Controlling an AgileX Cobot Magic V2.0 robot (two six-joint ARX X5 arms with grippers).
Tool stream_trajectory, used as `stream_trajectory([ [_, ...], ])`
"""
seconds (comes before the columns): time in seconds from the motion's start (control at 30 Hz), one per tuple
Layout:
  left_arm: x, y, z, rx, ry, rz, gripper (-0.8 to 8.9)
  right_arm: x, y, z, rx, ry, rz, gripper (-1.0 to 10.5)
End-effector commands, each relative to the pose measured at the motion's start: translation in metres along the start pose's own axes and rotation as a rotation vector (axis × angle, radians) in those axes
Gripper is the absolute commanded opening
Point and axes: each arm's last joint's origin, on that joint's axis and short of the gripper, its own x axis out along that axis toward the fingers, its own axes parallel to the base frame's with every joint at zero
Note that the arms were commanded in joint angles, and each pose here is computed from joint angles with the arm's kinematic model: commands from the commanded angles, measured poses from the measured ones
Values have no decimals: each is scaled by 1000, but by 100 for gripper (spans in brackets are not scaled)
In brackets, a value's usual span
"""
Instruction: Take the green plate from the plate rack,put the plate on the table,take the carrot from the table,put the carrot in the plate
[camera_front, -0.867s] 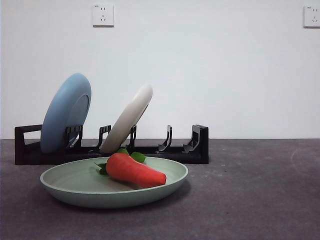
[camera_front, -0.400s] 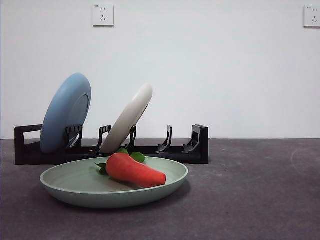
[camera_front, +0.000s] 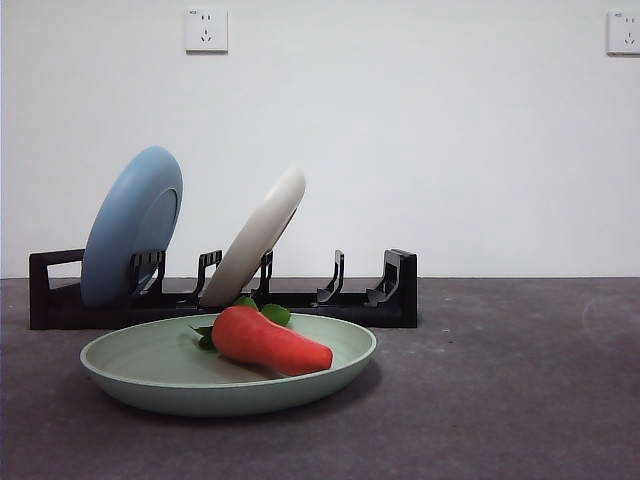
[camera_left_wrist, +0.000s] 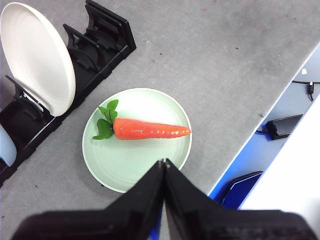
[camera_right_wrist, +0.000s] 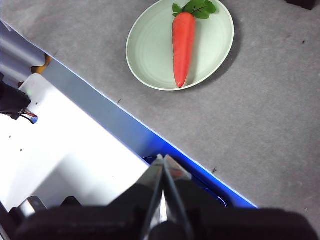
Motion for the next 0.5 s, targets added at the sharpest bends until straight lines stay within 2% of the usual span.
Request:
stream_trajectory([
  [0.03, 0, 0, -1, 5, 0, 4, -3, 0, 0, 0, 2, -7, 1, 1],
  [0.17, -7, 14, 4, -6, -91, 128, -3, 0, 0, 0, 2, -7, 2, 1],
  [0.27, -15, 34, 12, -38, -247, 222, -3, 0, 0, 0, 2, -7, 2, 1],
  [0.37, -25, 57, 14, -125, -414, 313, -3, 0, 0, 0, 2, -7, 1, 1],
  [0.5, -35, 83, -2, -215, -618, 442, -3, 0, 0, 0, 2, -7, 1, 1],
])
